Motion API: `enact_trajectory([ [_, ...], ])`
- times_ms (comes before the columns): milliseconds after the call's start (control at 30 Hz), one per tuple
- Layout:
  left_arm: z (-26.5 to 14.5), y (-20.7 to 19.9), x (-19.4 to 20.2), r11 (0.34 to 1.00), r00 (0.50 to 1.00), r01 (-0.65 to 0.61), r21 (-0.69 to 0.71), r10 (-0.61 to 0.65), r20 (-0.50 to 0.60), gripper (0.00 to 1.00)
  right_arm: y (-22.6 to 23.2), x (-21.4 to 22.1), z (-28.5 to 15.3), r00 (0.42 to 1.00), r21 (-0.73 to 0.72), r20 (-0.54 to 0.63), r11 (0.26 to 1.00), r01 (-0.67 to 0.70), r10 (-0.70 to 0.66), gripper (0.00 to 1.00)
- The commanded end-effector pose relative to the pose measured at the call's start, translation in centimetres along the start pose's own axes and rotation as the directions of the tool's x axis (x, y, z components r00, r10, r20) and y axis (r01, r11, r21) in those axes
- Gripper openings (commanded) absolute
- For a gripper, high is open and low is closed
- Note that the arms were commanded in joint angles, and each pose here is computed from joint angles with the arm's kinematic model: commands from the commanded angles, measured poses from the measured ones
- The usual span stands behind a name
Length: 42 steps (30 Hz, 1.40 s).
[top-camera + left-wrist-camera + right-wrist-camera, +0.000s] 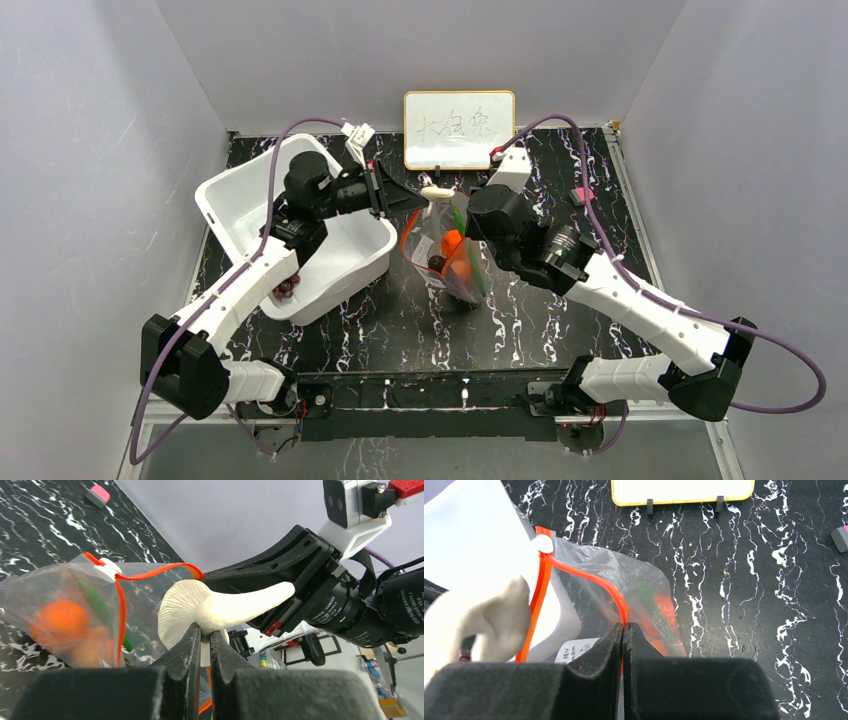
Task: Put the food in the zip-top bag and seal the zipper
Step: Place the fake vegetable in the zipper food storage bag.
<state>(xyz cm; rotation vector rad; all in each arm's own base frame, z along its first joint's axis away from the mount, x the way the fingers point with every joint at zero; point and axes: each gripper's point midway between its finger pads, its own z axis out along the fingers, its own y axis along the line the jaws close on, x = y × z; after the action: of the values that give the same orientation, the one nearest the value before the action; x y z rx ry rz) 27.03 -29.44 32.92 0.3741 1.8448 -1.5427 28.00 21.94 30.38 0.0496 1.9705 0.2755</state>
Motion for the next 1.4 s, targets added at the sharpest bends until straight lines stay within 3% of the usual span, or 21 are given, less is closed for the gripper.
enact_trajectory([
  [0, 1.1, -1.6, 0.7, 0.998, 1.0, -0.001, 0.071, 0.002, -0.003, 0.0, 0.3, -4.5, -1.7, 0.982, -0.047, 0.131, 0.99, -0.13, 0.135, 0.0],
  [367, 2.4, 1.8, 3.9, 0.999, 0.998, 0.04, -0.035, -0.042, -0.045, 0.0, 0.3, -4.7, -2.3, 0.977, -0.083, 0.143, 0.986, -0.146, 0.157, 0.0],
  [600, 2.6, 2.4, 4.2, 0.997, 0.997, 0.036, -0.073, -0.04, -0.061, 0.3, 0.2, -4.9, -2.6, 0.975, -0.089, 0.148, 0.984, -0.154, 0.166, 0.0],
  [867, 2.2, 2.6, 4.0, 0.993, 0.998, 0.016, -0.12, -0.023, -0.056, 0.56, 0.1, -4.4, -2.5, 0.978, -0.09, 0.136, 0.985, -0.147, 0.159, 0.0],
  [933, 2.0, 2.6, 3.8, 0.991, 0.999, 0.004, -0.133, -0.011, -0.049, 0.69, 0.1, -4.3, -2.5, 0.978, -0.091, 0.133, 0.985, -0.147, 0.158, 0.0],
  [1133, 0.9, 3.6, 3.0, 0.967, 0.997, -0.075, -0.243, 0.065, -0.047, 0.87, -0.1, -3.9, -2.8, 0.978, -0.1, 0.129, 0.984, -0.149, 0.162, 0.0],
  [1167, 0.6, 3.9, 2.9, 0.96, 0.996, -0.087, -0.268, 0.075, -0.054, 0.98, -0.2, -3.9, -2.8, 0.978, -0.099, 0.129, 0.984, -0.149, 0.161, 0.0],
  [1367, -1.0, 4.7, 1.6, 0.904, 0.985, -0.173, -0.39, 0.154, -0.079, 0.98, -0.8, -3.4, -3.0, 0.981, -0.089, 0.124, 0.986, -0.14, 0.15, 0.0],
])
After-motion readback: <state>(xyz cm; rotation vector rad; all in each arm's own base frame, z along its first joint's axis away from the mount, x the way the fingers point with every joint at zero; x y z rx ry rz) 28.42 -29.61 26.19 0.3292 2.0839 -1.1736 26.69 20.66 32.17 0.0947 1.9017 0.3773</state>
